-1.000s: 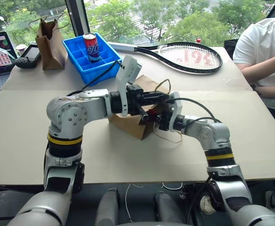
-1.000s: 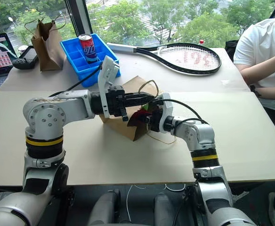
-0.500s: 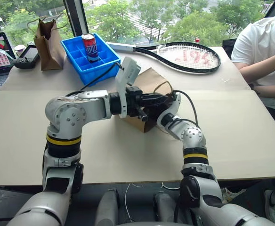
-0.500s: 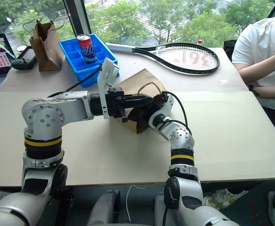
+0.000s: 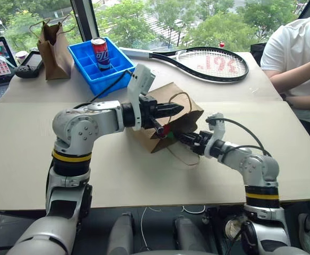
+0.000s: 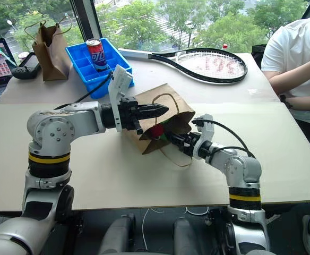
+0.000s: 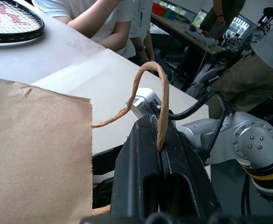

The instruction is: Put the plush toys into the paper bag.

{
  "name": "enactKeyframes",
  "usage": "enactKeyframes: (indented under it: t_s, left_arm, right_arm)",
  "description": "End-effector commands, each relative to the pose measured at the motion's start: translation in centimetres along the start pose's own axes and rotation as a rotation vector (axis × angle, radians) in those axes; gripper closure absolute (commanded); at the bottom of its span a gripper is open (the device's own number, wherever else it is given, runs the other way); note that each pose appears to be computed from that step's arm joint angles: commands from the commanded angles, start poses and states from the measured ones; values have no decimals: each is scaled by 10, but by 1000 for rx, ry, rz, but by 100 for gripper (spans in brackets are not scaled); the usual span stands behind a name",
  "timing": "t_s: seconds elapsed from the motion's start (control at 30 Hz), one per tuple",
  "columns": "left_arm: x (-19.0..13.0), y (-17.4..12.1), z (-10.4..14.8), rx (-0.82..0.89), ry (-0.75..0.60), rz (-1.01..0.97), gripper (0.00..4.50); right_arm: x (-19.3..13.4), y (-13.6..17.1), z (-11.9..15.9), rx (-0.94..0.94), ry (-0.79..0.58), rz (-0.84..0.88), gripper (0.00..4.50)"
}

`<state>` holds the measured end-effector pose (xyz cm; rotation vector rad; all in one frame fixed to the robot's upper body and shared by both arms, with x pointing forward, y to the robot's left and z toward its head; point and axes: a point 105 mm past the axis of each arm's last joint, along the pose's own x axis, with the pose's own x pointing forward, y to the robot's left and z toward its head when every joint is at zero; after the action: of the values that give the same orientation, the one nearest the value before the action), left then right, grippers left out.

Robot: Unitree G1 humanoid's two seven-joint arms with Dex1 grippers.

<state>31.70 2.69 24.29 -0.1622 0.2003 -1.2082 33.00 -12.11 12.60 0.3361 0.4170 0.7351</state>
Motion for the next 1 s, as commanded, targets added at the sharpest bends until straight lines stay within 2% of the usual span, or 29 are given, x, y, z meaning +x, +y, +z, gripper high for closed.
enactKeyframes:
  t_s: [0.03,0.13,0.27,0.43,0.57,0.7,0.8,0.87,1.0]
  left_arm:
    - [0,-3,10,39,-31,-15,450]
    - [0,-3,11,40,-35,-20,450]
    - [1,-3,12,44,-33,-28,450]
    - [0,-4,12,44,-25,-31,450]
    - [-2,-4,13,48,-25,-24,450]
    - [-6,-2,16,56,-31,-11,450]
    - [-9,1,21,69,-37,3,450]
    - [-18,14,30,86,-61,63,450]
    - [-35,32,46,139,-82,145,450]
  right_arm:
    - [-32,20,2,-169,69,72,24]
    - [-47,22,-11,-317,138,62,24]
    - [-36,27,-33,-490,202,66,24]
    - [-16,12,-52,-615,241,-10,24]
    - [-12,0,-57,-725,254,-51,130]
    - [-21,15,-59,-770,275,102,270]
    - [-27,31,-48,-720,233,206,365]
    - [-32,38,-21,-739,167,245,444]
    - [-41,51,36,-846,54,271,448]
